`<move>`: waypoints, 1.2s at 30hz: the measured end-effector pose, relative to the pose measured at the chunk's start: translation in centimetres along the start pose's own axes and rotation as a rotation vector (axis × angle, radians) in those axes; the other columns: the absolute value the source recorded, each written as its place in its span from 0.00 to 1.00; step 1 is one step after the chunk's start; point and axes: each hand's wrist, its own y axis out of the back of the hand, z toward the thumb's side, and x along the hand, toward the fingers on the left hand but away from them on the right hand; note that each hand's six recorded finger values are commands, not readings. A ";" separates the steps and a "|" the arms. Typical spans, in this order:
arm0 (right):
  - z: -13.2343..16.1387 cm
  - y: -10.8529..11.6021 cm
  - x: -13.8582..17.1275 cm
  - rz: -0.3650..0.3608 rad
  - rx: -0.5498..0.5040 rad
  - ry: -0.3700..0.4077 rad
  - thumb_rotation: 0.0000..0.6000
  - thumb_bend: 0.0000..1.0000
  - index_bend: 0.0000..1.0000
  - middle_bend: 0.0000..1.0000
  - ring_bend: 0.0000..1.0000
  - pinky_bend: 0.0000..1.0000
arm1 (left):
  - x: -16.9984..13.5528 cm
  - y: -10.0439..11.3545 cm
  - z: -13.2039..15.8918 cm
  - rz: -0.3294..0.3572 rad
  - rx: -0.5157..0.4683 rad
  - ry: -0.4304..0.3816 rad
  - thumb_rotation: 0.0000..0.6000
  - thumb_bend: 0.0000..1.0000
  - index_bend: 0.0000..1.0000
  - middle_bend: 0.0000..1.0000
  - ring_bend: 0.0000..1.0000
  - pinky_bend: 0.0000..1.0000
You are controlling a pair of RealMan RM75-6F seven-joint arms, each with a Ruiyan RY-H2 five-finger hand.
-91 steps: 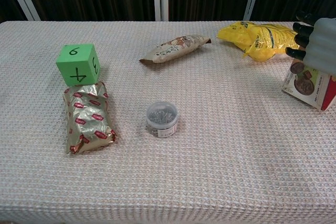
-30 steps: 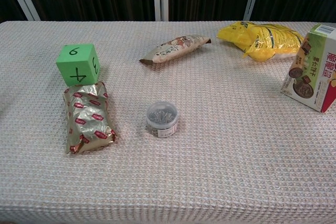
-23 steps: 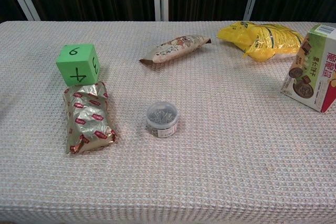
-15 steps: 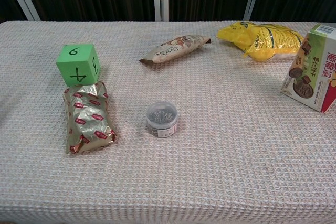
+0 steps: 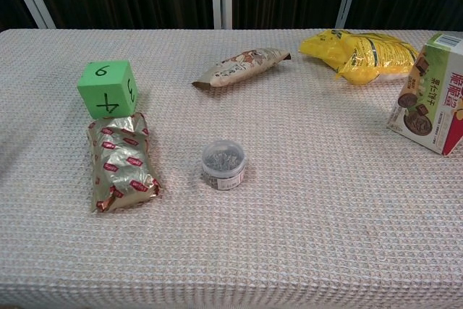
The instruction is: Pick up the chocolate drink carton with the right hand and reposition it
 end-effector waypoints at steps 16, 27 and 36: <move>1.4 -1.5 -3.3 0.109 0.029 0.023 1.00 0.00 0.00 0.00 0.00 0.00 | 0.4 0.0 0.7 -0.004 0.007 -0.009 0.79 0.04 0.08 0.08 0.07 0.19; 3.1 -2.0 -5.0 0.132 0.009 0.073 1.00 0.00 0.00 0.00 0.00 0.00 | 0.5 0.1 0.7 0.000 0.010 -0.008 0.79 0.03 0.08 0.08 0.07 0.19; 3.5 -3.1 -5.4 0.156 -0.019 0.091 1.00 0.00 0.00 0.04 0.00 0.00 | 0.4 0.2 0.4 0.002 0.000 -0.005 0.79 0.04 0.08 0.07 0.07 0.19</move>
